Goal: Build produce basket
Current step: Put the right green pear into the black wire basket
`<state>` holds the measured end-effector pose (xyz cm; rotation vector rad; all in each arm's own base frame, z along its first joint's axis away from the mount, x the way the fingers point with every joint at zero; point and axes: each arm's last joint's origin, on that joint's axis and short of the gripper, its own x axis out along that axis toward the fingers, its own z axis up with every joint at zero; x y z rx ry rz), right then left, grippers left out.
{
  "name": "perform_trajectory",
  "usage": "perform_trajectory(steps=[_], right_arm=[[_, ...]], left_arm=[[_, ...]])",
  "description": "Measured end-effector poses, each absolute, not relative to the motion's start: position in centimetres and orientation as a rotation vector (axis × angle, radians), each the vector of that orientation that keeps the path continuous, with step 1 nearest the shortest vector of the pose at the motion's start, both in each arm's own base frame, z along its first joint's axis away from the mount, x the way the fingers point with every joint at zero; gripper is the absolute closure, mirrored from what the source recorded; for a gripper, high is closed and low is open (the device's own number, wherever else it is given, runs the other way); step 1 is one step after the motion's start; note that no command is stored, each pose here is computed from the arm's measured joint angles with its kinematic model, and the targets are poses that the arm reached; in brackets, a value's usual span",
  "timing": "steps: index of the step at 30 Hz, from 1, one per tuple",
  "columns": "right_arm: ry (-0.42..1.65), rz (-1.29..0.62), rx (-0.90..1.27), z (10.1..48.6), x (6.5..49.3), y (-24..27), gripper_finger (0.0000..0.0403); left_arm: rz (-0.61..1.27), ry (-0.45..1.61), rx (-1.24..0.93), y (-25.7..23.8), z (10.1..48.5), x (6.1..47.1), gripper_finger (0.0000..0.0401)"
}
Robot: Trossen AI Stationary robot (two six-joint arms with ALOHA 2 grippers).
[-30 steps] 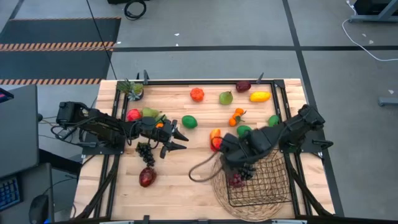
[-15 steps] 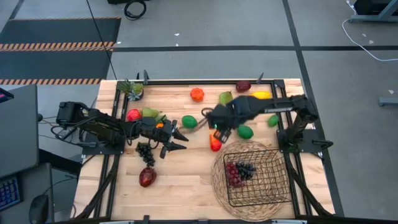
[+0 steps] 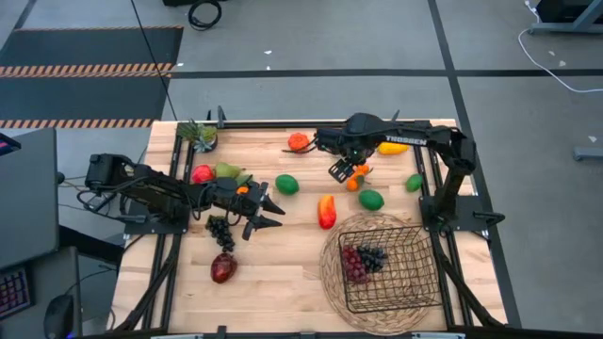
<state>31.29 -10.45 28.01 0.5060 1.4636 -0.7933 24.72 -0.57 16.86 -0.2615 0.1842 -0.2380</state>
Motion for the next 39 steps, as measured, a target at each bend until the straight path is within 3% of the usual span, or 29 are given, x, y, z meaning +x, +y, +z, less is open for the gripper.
perform_trajectory(steps=[9, 21, 39], right_arm=[[1.213, -0.847, 0.461, 28.0, 31.8, -15.8, 0.0161], [1.239, -0.914, 0.592, 26.5, 29.5, -21.1, 0.0210], [1.248, -0.848, 0.686, 24.5, 28.7, -22.0, 0.0213]], left_arm=[[-0.238, 0.184, -0.262, -0.6, 16.9, 24.7, 0.0211], [-0.236, 0.197, -0.264, -0.6, 16.7, 24.7, 0.0212], [-0.207, 0.198, -0.262, -0.5, 16.7, 24.7, 0.0211]])
